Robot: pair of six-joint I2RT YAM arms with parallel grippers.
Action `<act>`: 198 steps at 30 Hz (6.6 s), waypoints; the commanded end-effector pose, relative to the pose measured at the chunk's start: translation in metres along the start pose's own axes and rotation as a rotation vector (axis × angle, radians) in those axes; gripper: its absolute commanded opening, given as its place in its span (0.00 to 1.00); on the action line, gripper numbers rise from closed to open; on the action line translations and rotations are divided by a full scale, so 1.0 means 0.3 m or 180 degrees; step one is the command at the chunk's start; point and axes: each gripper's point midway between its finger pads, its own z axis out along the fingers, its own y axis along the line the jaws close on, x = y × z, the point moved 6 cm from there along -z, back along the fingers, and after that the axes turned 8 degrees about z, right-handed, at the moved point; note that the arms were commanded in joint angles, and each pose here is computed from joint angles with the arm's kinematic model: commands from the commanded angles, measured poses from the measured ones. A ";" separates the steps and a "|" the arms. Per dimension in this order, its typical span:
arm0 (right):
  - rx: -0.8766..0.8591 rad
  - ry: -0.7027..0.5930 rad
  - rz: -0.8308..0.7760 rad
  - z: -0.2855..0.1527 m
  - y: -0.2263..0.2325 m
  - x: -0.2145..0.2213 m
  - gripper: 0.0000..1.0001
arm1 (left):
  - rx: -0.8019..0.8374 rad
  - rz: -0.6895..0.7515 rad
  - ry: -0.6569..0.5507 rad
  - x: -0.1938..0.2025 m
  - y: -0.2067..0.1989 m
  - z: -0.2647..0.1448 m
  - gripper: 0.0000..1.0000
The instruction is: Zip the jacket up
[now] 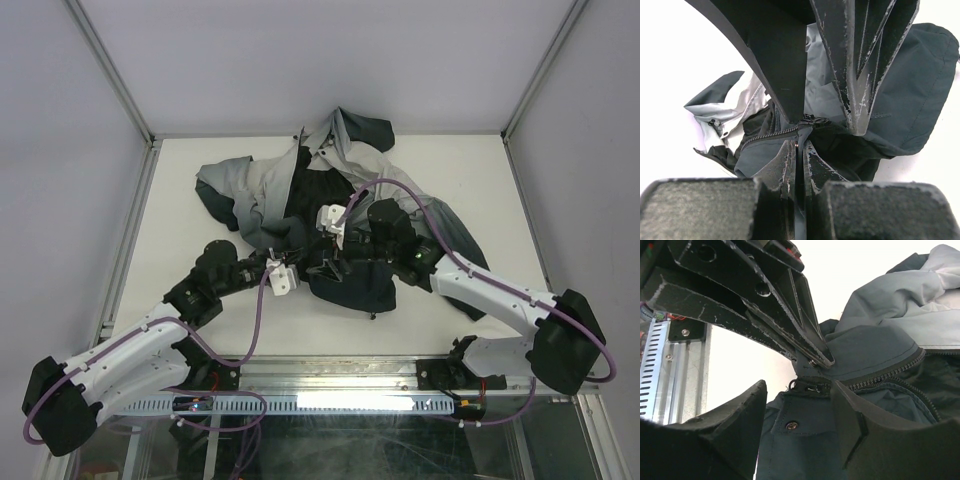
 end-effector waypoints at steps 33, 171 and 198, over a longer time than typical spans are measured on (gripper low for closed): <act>0.0190 -0.0203 0.0045 -0.051 -0.027 -0.068 0.20 | -0.0004 0.0234 -0.0267 -0.074 0.045 -0.004 0.00; 0.0035 0.0261 0.1252 0.259 -0.166 -0.137 0.00 | -0.2837 -0.5831 0.1219 -0.117 0.123 -0.195 0.66; -0.0326 0.0205 0.1118 0.269 -0.031 -0.166 0.00 | -0.3771 -0.7179 0.0383 0.047 0.003 -0.152 0.43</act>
